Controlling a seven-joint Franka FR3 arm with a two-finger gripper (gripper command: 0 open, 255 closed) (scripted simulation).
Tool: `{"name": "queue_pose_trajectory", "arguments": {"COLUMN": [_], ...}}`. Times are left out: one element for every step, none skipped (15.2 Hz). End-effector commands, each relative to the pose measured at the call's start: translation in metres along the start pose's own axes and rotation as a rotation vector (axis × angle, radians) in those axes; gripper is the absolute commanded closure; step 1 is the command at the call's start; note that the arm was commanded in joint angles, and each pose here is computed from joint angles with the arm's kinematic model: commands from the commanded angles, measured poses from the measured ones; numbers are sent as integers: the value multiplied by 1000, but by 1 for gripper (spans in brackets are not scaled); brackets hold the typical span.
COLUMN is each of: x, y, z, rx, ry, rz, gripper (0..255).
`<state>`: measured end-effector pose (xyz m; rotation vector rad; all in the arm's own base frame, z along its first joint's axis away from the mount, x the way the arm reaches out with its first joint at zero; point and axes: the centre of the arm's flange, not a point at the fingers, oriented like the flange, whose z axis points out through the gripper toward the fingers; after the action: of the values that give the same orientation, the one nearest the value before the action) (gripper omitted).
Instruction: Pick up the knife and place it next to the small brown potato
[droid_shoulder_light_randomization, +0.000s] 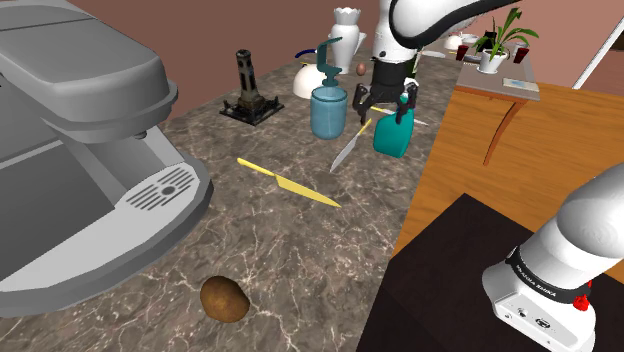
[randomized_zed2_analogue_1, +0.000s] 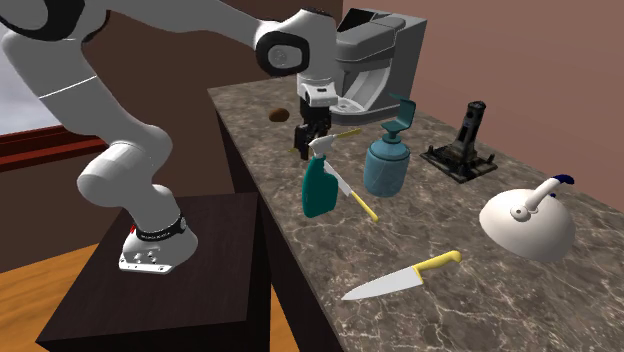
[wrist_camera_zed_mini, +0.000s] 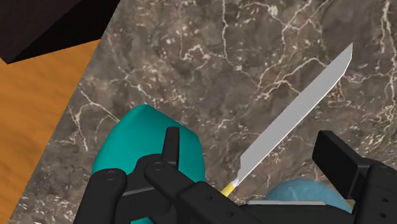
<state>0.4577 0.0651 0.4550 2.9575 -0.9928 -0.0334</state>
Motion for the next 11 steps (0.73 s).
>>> {"name": "queue_pose_trajectory", "arguments": {"x": [15,24,33,43,52,62,72,82,92,93,93], "y": [-10,-15,-20,-24,-27,-31,-33,-35,-37,-37,-37], "z": [18,26,34,42,50,58,66,74,82,83,88], "rx": [9,13,17,20,24,28,32,36,39,40,40], "ry": [-2,-3,-4,-6,-7,-8,-9,-10,-11,-11,-11], "rz": [117,172,226,280,335,389,444,498,553,558,558], "gripper": [0,0,0,0,0,0,0,0,0,0,0]}}
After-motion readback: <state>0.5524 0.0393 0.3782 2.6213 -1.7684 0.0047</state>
